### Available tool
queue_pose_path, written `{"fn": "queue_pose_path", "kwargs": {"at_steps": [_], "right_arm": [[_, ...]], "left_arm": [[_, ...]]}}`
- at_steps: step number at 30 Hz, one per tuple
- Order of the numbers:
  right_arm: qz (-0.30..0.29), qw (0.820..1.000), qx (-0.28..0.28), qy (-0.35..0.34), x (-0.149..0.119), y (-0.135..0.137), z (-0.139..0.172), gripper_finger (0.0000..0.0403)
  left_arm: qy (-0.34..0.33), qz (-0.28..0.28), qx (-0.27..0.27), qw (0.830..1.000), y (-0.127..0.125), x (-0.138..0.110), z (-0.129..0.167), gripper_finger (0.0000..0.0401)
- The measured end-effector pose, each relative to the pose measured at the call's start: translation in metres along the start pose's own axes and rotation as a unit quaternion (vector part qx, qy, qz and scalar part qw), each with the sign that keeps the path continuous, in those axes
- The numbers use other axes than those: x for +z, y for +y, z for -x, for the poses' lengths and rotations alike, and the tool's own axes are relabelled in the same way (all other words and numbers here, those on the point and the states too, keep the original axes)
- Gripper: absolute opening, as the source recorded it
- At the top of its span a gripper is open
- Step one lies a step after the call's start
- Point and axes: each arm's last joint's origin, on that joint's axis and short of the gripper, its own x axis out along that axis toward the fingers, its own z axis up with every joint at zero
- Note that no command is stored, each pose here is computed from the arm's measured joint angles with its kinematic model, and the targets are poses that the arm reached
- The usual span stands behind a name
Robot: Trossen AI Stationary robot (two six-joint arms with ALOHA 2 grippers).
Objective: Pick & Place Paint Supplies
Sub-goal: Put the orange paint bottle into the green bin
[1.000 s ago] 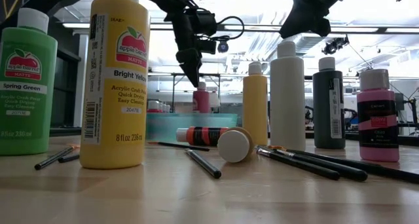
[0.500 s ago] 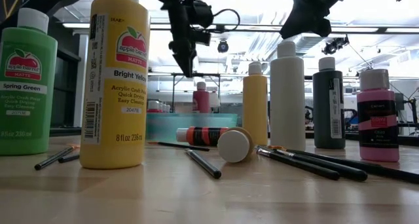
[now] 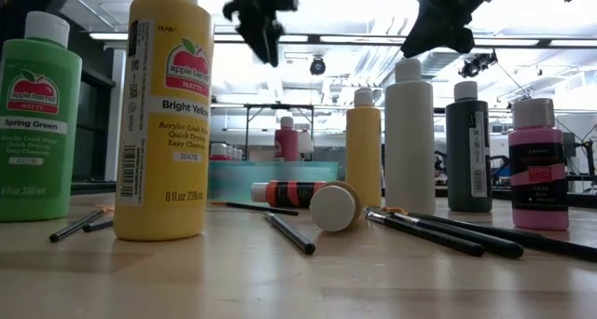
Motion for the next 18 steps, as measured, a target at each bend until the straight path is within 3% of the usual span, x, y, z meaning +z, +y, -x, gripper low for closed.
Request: {"fn": "queue_pose_path", "kwargs": {"at_steps": [8, 15, 18], "right_arm": [[0.002, 1.000, 0.000, 0.000, 0.000, 0.000, 0.000, 0.0064], [0.001, 1.000, 0.000, 0.000, 0.000, 0.000, 0.000, 0.0064], [0.001, 1.000, 0.000, -0.001, 0.000, 0.000, 0.000, 0.0064]], "left_arm": [[-0.049, 0.001, -0.002, 0.999, -0.022, -0.013, 0.028, 0.0203], [-0.086, 0.032, -0.041, 0.995, -0.067, -0.044, -0.028, 0.0203], [-0.146, 0.045, -0.047, 0.987, -0.092, -0.058, -0.054, 0.0203]]}}
